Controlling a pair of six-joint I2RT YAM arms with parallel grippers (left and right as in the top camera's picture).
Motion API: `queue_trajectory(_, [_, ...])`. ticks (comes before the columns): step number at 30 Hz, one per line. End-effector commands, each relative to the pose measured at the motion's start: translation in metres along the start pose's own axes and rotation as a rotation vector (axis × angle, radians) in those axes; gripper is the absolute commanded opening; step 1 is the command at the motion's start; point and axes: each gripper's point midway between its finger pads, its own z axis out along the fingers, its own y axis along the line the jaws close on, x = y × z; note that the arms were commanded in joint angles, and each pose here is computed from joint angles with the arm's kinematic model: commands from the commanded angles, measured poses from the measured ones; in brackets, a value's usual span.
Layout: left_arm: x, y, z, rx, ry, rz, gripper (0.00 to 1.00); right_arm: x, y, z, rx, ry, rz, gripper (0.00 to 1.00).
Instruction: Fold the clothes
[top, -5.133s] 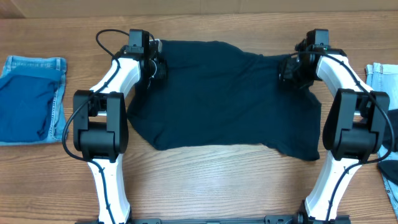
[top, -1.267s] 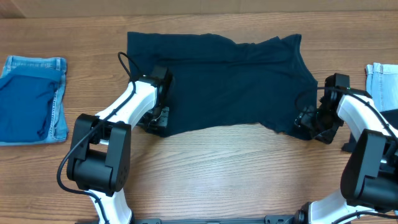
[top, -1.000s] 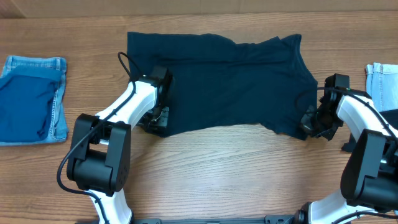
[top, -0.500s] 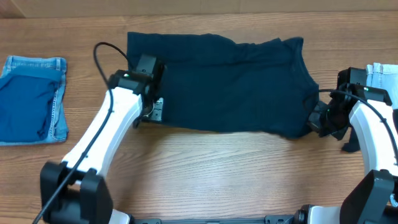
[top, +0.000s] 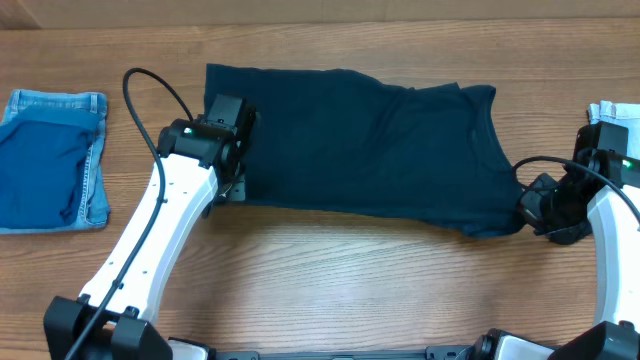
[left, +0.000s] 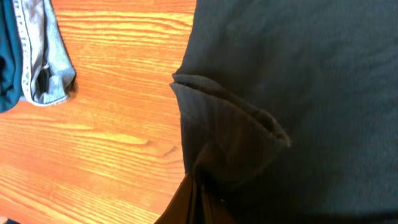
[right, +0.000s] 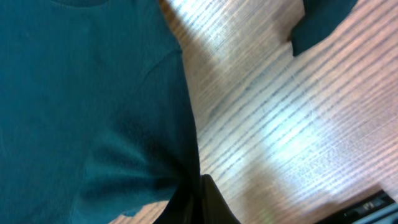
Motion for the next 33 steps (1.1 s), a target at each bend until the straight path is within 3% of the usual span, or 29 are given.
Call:
queue_trajectory(1, [-0.002,0.016,-0.024,-0.005,-0.073,-0.098,0.04,-0.002,-0.006,-0.008,0.019,-0.023,0.011,0.04])
queue_trajectory(8, [0.000,0.023,-0.041,0.021,-0.127,-0.147,0.04,0.005,-0.008,-0.009,0.030,0.004,0.012,0.04])
queue_trajectory(16, [-0.021,0.008,-0.022,0.028,-0.141,-0.163,0.04,-0.025,0.016,-0.004,-0.074,-0.088,-0.004,0.04])
queue_trajectory(25, [-0.032,-0.001,0.006,-0.021,-0.105,-0.145,0.04,-0.048,0.036,0.030,-0.125,-0.060,-0.022,0.04])
queue_trajectory(33, [-0.042,-0.005,0.018,-0.044,-0.116,-0.162,0.04,-0.074,0.058,0.025,-0.228,-0.158,-0.049,0.04])
